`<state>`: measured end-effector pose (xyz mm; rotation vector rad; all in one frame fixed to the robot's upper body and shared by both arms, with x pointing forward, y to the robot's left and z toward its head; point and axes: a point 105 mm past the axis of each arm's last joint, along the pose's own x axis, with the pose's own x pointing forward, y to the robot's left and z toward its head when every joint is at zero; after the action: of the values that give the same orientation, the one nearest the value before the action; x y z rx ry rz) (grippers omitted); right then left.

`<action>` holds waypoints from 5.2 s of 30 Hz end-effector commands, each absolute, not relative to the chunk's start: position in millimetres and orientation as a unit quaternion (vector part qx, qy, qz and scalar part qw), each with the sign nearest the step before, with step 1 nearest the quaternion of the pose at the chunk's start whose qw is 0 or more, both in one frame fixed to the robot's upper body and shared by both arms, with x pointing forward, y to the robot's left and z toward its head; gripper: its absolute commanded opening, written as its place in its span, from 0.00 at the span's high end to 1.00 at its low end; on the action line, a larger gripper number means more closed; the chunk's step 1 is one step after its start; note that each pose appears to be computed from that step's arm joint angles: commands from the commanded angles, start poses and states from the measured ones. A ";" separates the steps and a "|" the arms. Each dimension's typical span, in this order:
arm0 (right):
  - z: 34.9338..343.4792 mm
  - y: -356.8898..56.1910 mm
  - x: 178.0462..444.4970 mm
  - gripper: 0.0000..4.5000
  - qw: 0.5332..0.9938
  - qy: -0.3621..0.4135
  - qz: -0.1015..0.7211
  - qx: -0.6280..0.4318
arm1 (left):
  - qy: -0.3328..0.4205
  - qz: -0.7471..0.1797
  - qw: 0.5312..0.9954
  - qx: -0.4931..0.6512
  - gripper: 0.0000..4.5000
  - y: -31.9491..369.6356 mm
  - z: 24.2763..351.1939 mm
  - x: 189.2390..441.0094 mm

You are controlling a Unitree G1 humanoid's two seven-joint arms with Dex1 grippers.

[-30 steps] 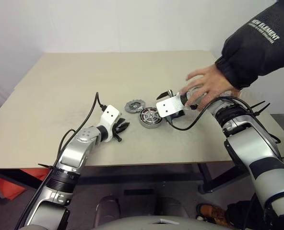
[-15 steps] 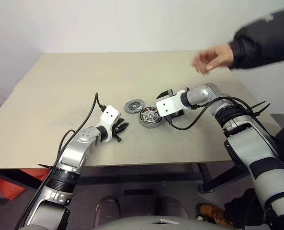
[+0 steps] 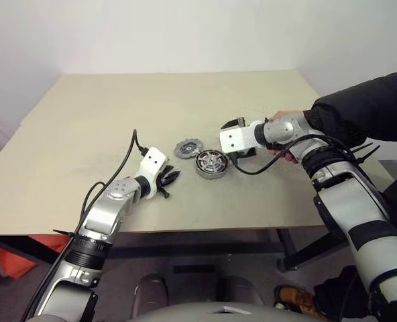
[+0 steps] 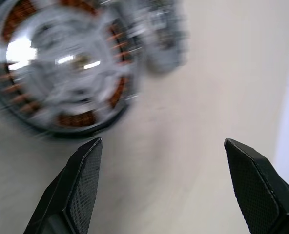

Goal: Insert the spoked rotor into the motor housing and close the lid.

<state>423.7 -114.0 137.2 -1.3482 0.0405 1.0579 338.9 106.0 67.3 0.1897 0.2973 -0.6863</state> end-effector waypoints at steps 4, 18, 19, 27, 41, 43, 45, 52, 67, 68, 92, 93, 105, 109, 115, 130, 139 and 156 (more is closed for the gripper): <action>152.7 -132.0 436.3 0.00 0.773 -0.003 0.382 -0.506 | 0.120 -0.334 0.930 0.099 0.70 106.2 80.5 341.3; 152.6 -139.8 443.4 0.00 0.974 -0.041 0.214 -0.062 | 0.125 -0.344 0.925 0.101 0.70 102.6 77.4 340.4; 146.4 -138.6 442.1 0.00 0.976 -0.035 0.211 -0.043 | 0.125 -0.344 0.925 0.101 0.70 102.5 77.5 340.3; 122.6 -143.1 436.8 0.00 0.985 -0.030 0.171 -0.017 | 0.129 -0.343 0.925 0.103 0.70 104.0 76.6 339.1; 109.4 -141.9 432.0 0.21 0.986 -0.033 0.159 -0.039 | 0.133 -0.343 0.924 0.104 0.69 106.2 74.4 340.4; 111.5 -141.4 431.6 0.21 0.986 -0.040 0.159 -0.042 | 0.134 -0.343 0.924 0.104 0.69 106.3 73.7 340.5; 113.9 -142.6 431.5 0.21 0.986 -0.049 0.153 -0.046 | 0.134 -0.343 0.924 0.104 0.69 106.4 73.2 340.6; 115.2 -152.1 435.9 0.01 0.990 -0.034 0.129 -0.032 | 0.135 -0.344 0.923 0.105 0.69 106.1 71.7 340.3; 121.8 -154.4 435.5 0.53 0.990 -0.061 0.125 -0.037 | 0.137 -0.340 0.924 0.106 0.69 106.6 70.5 340.2; 121.6 -153.7 435.5 0.63 0.989 -0.061 0.127 -0.039 | 0.137 -0.340 0.924 0.106 0.69 106.5 70.4 340.2; 164.5 -147.0 425.5 0.37 0.783 -0.057 0.362 -0.503 | 0.129 -0.339 0.926 0.107 0.69 103.3 72.6 347.8; 165.8 -147.2 424.4 0.37 0.765 -0.053 0.374 -0.521 | 0.128 -0.339 0.926 0.107 0.69 103.0 72.9 348.3; 161.5 -125.2 404.2 0.37 0.529 0.016 0.537 -0.657 | 0.121 -0.340 0.927 0.106 0.69 102.0 77.3 345.9; 160.6 -116.9 401.6 0.37 0.496 0.023 0.558 -0.665 | 0.122 -0.339 0.927 0.107 0.69 104.9 77.5 345.6; 162.6 -102.9 404.1 0.19 0.482 0.007 0.556 -0.677 | 0.123 -0.339 0.926 0.108 0.69 105.7 77.3 345.5; 150.2 -101.7 388.0 0.03 0.354 0.008 0.600 -0.718 | 0.124 -0.338 0.927 0.109 0.69 104.6 76.0 346.0; 135.4 -92.4 389.1 0.03 0.345 0.018 0.604 -0.719 | 0.124 -0.333 0.928 0.108 0.69 105.0 75.1 345.5; 115.8 -88.7 390.1 0.32 0.335 0.038 0.604 -0.722 | 0.122 -0.327 0.931 0.110 0.69 106.8 74.8 343.4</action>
<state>385.0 -95.2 102.1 -1.8569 0.1445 1.6111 340.6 108.2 58.1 0.2028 0.3139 -0.6718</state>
